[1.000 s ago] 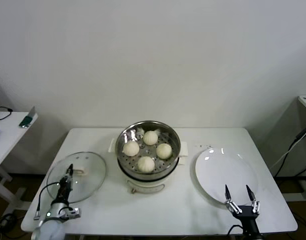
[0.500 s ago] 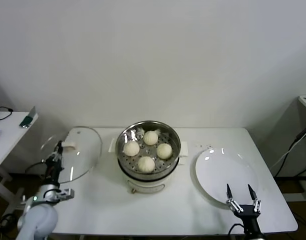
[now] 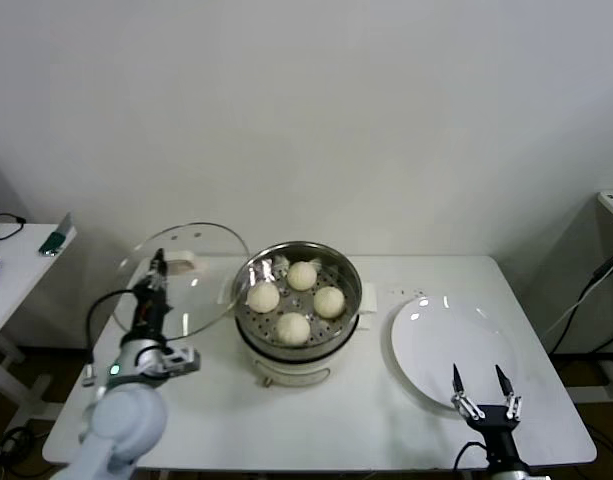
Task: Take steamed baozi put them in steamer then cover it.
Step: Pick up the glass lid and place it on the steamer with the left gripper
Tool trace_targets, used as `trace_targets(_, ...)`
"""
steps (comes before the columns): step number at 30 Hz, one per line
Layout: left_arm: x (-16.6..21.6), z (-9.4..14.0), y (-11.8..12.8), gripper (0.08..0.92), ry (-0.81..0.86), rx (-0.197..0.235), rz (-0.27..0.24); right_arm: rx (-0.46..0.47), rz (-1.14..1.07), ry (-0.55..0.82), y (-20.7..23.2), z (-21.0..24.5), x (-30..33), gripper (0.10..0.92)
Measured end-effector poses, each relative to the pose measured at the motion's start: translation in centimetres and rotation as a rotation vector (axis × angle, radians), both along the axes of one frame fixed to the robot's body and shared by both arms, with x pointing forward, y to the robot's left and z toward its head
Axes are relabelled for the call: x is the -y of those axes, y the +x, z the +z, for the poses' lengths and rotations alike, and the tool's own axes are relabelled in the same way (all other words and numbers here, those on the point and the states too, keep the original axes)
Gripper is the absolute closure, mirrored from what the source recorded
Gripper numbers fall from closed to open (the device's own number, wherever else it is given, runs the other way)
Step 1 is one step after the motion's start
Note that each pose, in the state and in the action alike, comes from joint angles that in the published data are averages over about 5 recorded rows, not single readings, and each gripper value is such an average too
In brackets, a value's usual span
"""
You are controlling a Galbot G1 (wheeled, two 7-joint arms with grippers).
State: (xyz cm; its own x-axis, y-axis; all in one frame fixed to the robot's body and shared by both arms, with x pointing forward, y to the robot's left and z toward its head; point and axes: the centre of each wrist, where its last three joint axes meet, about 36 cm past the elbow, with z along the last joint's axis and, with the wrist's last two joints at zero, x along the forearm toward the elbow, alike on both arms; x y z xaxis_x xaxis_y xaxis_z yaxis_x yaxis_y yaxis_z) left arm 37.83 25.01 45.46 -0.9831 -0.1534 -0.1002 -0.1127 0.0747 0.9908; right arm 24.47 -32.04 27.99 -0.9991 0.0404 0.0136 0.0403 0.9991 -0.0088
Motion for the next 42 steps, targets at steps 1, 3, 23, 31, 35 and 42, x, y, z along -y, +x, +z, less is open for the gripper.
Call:
trace_targets(1,1.0,0.1,0.0,0.855,-0.007,-0.008,-0.007,0.001,-0.001,-0.002,0.1,0.0,0.1,0.200)
trace_targets(3,3.0,0.3,0.0,0.855,-0.022,-0.024,-0.022,0.003,-0.004,-0.005,0.2,-0.1,0.2,0.200)
trace_targets(23,18.2,-0.2,1.0,0.855,-0.080,-0.099,-0.107,0.029,-0.031,-0.021,0.9,-0.5,1.5,0.200)
trace_targets(31,20.1,-1.5,1.5,0.855,-0.034,-0.109,-0.105,0.044,-0.042,-0.023,1.1,-0.5,1.9,0.200)
trace_targets(35,20.3,-2.1,1.8,0.855,-0.014,-0.116,-0.099,0.048,-0.044,-0.022,1.1,-0.5,1.9,0.200)
trace_targets(42,20.5,-2.7,2.5,0.855,0.012,-0.119,-0.092,0.050,-0.050,-0.018,1.0,-0.6,1.8,0.200)
